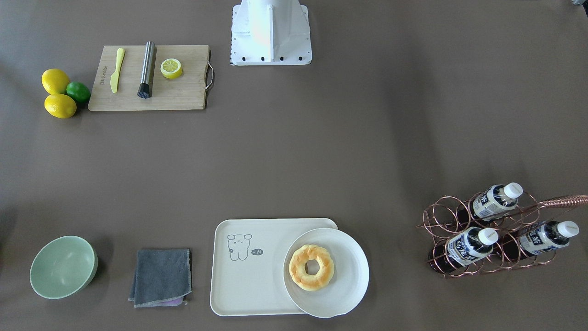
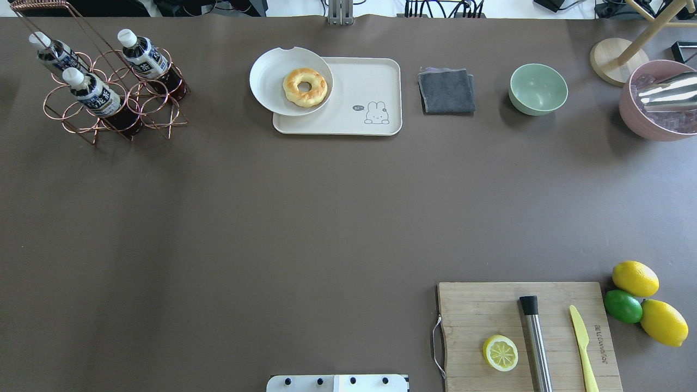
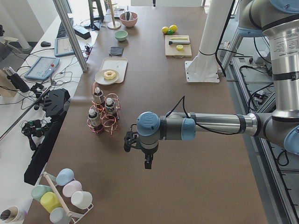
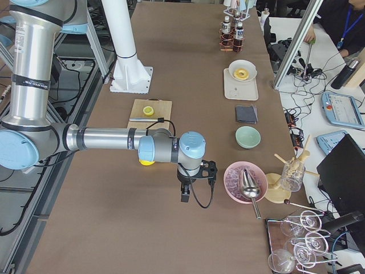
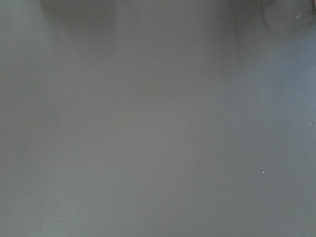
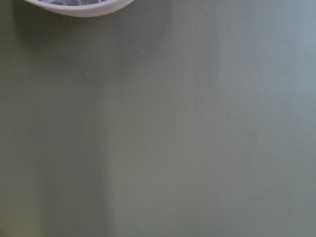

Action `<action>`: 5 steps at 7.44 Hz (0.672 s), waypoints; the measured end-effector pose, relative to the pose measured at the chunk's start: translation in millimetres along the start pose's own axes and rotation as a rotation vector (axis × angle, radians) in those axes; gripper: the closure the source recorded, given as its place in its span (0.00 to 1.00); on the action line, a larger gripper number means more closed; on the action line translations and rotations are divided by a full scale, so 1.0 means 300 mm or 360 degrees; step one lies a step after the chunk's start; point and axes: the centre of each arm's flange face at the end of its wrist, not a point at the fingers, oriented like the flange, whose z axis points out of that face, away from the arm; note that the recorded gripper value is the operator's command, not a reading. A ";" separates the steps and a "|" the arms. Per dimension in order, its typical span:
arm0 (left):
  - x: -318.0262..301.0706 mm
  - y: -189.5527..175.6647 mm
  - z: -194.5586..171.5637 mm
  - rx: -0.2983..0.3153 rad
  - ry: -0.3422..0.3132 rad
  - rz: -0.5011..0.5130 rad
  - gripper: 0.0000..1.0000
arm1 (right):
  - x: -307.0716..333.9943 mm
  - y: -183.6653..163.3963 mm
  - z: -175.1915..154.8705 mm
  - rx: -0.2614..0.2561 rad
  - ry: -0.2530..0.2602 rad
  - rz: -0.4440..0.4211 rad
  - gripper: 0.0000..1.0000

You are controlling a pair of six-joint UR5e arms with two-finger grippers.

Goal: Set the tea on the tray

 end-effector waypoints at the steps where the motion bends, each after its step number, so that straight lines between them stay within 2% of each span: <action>1: 0.000 0.000 0.000 0.0000 -0.0001 0.0000 0.01 | 0.000 0.000 0.000 0.0000 0.0000 0.0000 0.00; 5: 0.019 -0.004 -0.018 0.0019 0.0000 0.0020 0.01 | 0.000 -0.001 -0.001 0.0001 0.0000 -0.0002 0.00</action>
